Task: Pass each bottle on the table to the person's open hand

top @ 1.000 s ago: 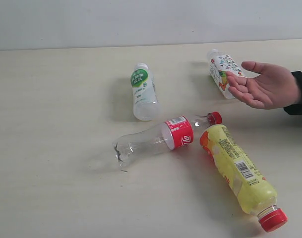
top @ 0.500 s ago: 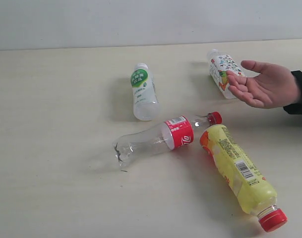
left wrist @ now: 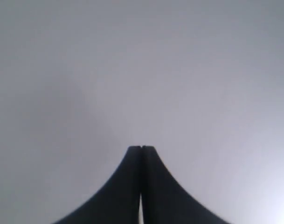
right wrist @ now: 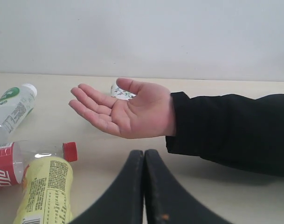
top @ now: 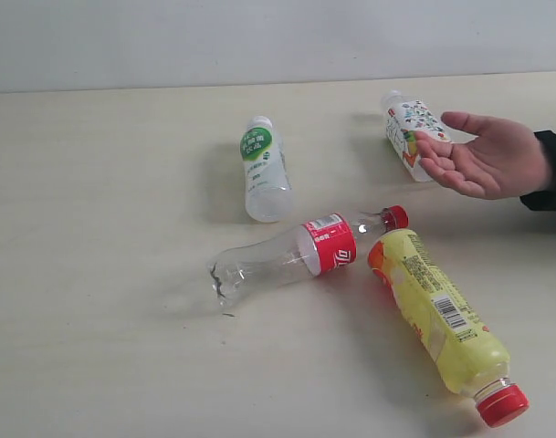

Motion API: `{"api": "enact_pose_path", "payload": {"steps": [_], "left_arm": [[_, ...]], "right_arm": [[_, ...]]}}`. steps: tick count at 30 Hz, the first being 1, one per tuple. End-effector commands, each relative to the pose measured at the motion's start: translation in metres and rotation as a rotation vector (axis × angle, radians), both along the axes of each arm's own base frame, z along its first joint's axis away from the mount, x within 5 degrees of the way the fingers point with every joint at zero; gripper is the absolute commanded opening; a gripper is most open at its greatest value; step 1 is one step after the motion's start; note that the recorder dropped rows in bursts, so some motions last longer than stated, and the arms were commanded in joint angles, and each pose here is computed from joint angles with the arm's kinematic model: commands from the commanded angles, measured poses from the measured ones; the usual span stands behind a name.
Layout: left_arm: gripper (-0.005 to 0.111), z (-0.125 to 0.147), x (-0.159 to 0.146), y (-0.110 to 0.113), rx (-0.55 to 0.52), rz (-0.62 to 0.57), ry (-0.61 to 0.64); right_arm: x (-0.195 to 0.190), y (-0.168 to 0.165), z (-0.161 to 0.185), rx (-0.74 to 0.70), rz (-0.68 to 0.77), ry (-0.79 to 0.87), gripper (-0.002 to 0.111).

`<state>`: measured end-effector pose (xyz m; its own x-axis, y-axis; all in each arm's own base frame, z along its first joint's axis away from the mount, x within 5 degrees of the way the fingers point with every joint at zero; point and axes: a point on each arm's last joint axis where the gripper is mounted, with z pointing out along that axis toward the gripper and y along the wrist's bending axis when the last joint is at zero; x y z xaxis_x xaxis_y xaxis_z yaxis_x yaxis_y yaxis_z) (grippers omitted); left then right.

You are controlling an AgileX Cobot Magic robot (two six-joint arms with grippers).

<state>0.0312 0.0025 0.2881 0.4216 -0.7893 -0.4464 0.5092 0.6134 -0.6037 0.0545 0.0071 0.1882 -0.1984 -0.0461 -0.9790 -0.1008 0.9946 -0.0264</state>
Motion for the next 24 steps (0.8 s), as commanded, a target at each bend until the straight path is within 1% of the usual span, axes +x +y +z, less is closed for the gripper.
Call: {"api": "enact_pose_path", "payload": {"steps": [1, 2, 3, 5, 8, 10, 11, 12, 13, 14, 15, 16, 17, 19, 20, 21, 23, 24], "left_arm": [[0.0, 0.061, 0.004, -0.002, 0.171, 0.101, 0.148], [0.0, 0.07, 0.012, -0.003, 0.253, 0.139, 0.244], [0.0, 0.081, 0.019, -0.003, 0.344, 0.172, 0.37], [0.0, 0.092, 0.04, -0.001, 0.479, 0.205, 0.582], [0.0, 0.098, 0.071, 0.001, 0.656, 0.19, 0.89], [0.0, 0.097, 0.09, 0.001, 0.749, 0.14, 1.077], [0.0, 0.094, 0.099, 0.0, 0.798, 0.085, 1.186], [0.0, 0.09, 0.108, -0.003, 0.832, 0.011, 1.286], [0.0, 0.089, 0.114, -0.006, 0.856, -0.061, 1.345], [0.0, 0.085, 0.123, -0.011, 0.884, -0.166, 1.41], [0.0, 0.08, 0.131, -0.018, 0.917, -0.295, 1.449], [0.0, 0.074, 0.14, -0.027, 0.944, -0.45, 1.478], [0.0, 0.07, 0.144, -0.035, 0.979, -0.58, 1.475], [0.0, 0.064, 0.163, -0.05, 1.017, -0.766, 1.373], [0.0, 0.062, 0.166, -0.059, 1.034, -0.822, 1.351], [0.0, 0.056, 0.169, -0.067, 1.079, -0.869, 1.341], [0.0, 0.046, 0.172, -0.083, 1.184, -0.931, 1.35], [0.0, 0.04, 0.172, -0.092, 1.257, -0.954, 1.356]], "right_arm": [[0.0, 0.0, -0.001, 0.002, -0.007, -0.006, 0.0], [0.0, 0.0, -0.001, 0.002, -0.007, -0.006, 0.0], [0.0, 0.0, -0.001, 0.002, -0.007, -0.006, 0.0], [0.0, 0.0, -0.001, 0.002, -0.007, -0.006, 0.0], [0.0, 0.0, -0.001, 0.002, -0.007, -0.006, 0.0], [0.0, 0.0, -0.001, 0.002, -0.007, -0.006, 0.0], [0.0, 0.0, -0.001, 0.002, -0.007, -0.006, 0.0], [0.0, 0.0, -0.001, 0.002, -0.007, -0.006, 0.0], [0.0, 0.0, -0.001, 0.002, -0.007, -0.006, 0.0], [0.0, 0.0, -0.001, 0.002, -0.007, -0.006, 0.0], [0.0, 0.0, -0.001, 0.002, -0.007, -0.006, 0.0], [0.0, 0.0, -0.001, 0.002, -0.007, -0.006, 0.0], [0.0, 0.0, -0.001, 0.002, -0.007, -0.006, 0.0], [0.0, 0.0, -0.001, 0.002, -0.007, -0.006, 0.0], [0.0, 0.0, -0.001, 0.002, -0.007, -0.006, 0.0], [0.0, 0.0, -0.001, 0.002, -0.007, -0.006, 0.0], [0.0, 0.0, -0.001, 0.002, -0.007, -0.006, 0.0], [0.0, 0.0, -0.001, 0.002, -0.007, -0.006, 0.0]]}}
